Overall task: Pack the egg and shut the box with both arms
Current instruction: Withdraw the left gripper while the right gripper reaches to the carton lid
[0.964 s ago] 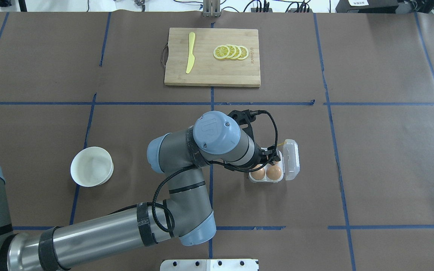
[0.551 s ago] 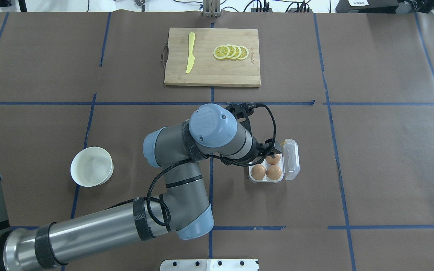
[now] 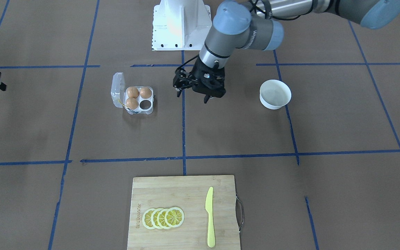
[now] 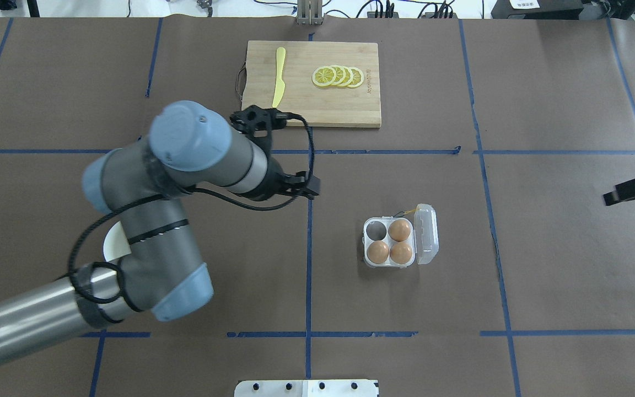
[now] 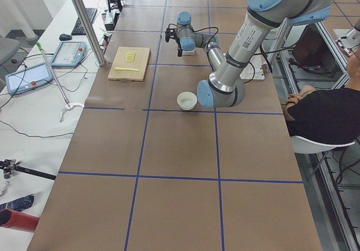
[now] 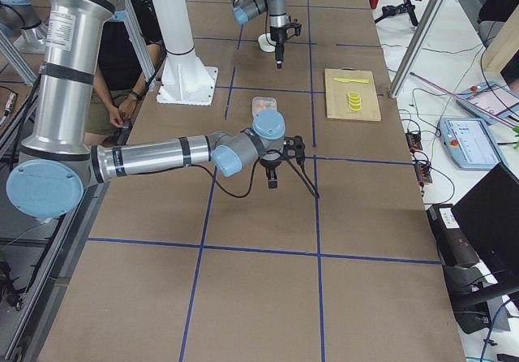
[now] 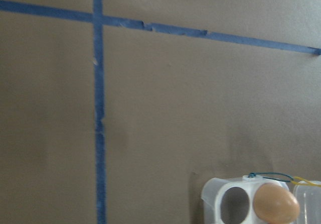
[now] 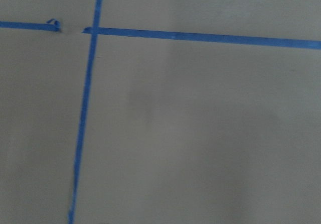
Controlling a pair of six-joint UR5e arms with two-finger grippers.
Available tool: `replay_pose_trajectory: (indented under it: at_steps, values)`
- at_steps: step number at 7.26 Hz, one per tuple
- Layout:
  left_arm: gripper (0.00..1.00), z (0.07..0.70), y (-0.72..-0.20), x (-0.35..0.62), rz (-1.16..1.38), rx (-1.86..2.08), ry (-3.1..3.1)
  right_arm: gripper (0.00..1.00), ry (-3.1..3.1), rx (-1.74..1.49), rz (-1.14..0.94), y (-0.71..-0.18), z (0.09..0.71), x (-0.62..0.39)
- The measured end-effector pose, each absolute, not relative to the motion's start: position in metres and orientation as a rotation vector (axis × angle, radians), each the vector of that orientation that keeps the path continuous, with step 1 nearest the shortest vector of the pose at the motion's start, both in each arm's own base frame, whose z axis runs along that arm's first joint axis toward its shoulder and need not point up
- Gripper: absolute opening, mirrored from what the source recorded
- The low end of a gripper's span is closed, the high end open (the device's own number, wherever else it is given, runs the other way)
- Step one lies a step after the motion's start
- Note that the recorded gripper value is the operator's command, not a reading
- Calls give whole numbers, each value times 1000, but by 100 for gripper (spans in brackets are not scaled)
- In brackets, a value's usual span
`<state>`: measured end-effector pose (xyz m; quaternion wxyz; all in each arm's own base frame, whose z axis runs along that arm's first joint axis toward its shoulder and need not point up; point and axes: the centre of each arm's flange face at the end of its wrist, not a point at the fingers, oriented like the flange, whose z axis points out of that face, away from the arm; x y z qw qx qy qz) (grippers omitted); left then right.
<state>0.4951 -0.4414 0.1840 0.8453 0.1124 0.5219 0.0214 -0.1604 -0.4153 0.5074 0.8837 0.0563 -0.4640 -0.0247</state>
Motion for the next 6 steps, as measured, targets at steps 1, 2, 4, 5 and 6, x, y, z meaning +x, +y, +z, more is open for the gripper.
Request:
replay_pose_trajectory:
  at_steps: [1,2,4,5,6]
  values:
    - [100,207,-456,450,94,299,1059,100,-989,117,8,-410,477,-228]
    - [100,227,-475,410,133,344,1012,100,-1017,122,41,-398,444,-293]
    - [100,283,-499,342,164,391,909,100,-1101,110,73,-376,372,-390]
    - [100,319,-503,297,204,425,841,100,-1122,98,95,-376,324,-424]
    - [100,348,-503,258,244,452,782,100,-1129,90,115,-379,278,-442]
